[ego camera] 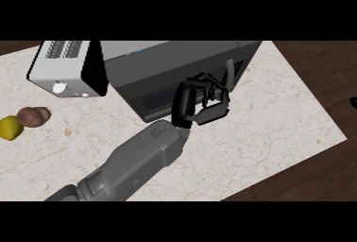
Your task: Pick up the milk, place it into the microwave and close the microwave
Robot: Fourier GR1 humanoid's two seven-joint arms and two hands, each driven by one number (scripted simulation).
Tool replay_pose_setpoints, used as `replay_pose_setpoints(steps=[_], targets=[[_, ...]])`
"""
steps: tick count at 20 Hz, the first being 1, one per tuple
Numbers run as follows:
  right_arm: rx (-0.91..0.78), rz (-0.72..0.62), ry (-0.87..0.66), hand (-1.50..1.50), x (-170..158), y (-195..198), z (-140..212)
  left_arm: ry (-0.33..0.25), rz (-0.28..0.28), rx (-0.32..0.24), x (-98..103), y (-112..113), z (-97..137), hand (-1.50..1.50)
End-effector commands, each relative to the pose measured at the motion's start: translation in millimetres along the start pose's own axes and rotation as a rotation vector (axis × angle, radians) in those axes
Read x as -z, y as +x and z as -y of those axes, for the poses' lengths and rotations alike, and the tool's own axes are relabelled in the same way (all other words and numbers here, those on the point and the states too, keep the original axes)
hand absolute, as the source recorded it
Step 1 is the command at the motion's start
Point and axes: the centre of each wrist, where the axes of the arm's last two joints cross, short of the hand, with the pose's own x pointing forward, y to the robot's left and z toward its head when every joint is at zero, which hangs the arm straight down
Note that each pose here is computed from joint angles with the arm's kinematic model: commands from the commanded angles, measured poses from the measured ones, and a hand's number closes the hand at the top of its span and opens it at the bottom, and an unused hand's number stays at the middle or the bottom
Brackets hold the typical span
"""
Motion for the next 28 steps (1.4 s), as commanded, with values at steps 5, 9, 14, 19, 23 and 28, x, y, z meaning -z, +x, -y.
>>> replay_pose_setpoints(steps=[5, 9, 14, 19, 23, 28], targets=[[-0.008, -0.015, 0.029, -1.5, 2, 8, 5, 0.026, -0.027, 0.022, 20, 2, -7, 1.5], [0.018, 0.011, 0.055, -1.5, 7, 9, 4, -0.06, -0.009, 0.078, 17, -1, -3, 1.5], [0.055, 0.025, 0.089, -1.5, 8, 10, 4, 0.002, -0.079, 0.158, 18, -9, -13, 1.5], [0.061, 0.007, 0.107, -1.5, 7, 14, 3, 0.081, -0.138, 0.192, 8, -20, -21, 1.5], [0.034, 0.023, 0.107, -1.5, 7, 23, 6, 0.128, -0.174, 0.224, 4, -26, -29, 1.5], [0.043, 0.025, 0.066, -1.5, 0, 26, 5, 0.154, -0.236, 0.185, -6, -34, -33, 1.5]])
